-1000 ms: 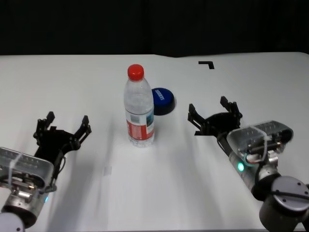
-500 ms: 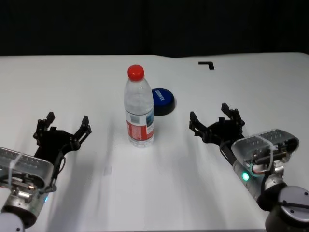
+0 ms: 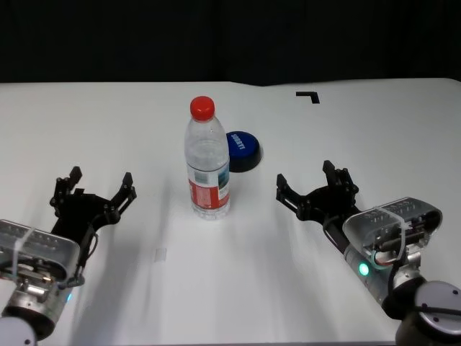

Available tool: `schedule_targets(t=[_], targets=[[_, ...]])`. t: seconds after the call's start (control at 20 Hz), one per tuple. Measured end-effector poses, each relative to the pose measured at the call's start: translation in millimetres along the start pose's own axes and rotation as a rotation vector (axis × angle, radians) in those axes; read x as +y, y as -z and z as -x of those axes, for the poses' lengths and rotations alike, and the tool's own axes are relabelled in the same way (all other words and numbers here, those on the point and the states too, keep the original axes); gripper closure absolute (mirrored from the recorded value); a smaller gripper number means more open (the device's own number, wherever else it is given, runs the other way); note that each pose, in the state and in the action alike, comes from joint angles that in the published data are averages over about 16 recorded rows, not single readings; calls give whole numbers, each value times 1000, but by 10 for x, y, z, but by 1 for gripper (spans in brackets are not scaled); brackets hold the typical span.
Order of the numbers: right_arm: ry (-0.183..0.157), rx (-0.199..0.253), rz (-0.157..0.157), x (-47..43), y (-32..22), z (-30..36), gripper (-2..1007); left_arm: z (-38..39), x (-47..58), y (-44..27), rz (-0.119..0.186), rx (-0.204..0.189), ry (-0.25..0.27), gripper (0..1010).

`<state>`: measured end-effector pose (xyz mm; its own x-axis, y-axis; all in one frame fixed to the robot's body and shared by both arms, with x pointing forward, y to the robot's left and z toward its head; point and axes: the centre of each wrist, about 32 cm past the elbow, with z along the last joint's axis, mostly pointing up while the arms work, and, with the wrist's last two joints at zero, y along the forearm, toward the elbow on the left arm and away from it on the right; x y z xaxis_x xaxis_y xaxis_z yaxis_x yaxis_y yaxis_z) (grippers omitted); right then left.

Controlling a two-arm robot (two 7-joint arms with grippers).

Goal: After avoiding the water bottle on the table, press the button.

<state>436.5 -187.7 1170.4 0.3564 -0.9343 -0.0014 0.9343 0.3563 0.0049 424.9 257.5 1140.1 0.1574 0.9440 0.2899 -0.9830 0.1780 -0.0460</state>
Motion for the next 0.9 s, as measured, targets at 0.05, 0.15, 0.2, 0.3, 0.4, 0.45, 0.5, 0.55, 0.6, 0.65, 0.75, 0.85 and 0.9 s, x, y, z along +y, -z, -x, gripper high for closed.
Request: schedule_targets(t=[0.05, 0.15, 0.2, 0.3, 0.4, 0.45, 0.5, 0.55, 0.6, 0.65, 0.75, 0.85, 0.9], targets=[[-5, 0, 0, 3, 1, 3, 2, 0, 0, 0, 0, 0, 0, 7], [-14, 0, 1, 10, 1, 8, 2, 0, 0, 0, 0, 0, 0, 7], [-19, 0, 1, 14, 2, 11, 2, 0, 0, 0, 0, 0, 0, 7], [-28, 0, 2, 22, 2, 16, 3, 0, 0, 0, 0, 0, 0, 7], [-37, 0, 2, 29, 3, 22, 3, 0, 0, 0, 0, 0, 0, 7], [-41, 0, 3, 32, 4, 24, 3, 0, 0, 0, 0, 0, 0, 7], [-45, 0, 4, 33, 5, 27, 3, 0, 0, 0, 0, 0, 0, 7], [-48, 1, 4, 34, 7, 29, 3, 0, 0, 0, 0, 0, 0, 7], [-52, 1, 5, 35, 8, 31, 3, 0, 0, 0, 0, 0, 0, 7], [-55, 1, 7, 35, 10, 32, 3, 0, 0, 0, 0, 0, 0, 7], [-60, 1, 9, 33, 14, 33, 2, 0, 0, 0, 0, 0, 0, 7], [-64, 1, 11, 29, 19, 34, 2, 0, 0, 0, 0, 0, 0, 7], [-66, 1, 12, 28, 22, 34, 2, 0, 0, 0, 0, 0, 0, 7]])
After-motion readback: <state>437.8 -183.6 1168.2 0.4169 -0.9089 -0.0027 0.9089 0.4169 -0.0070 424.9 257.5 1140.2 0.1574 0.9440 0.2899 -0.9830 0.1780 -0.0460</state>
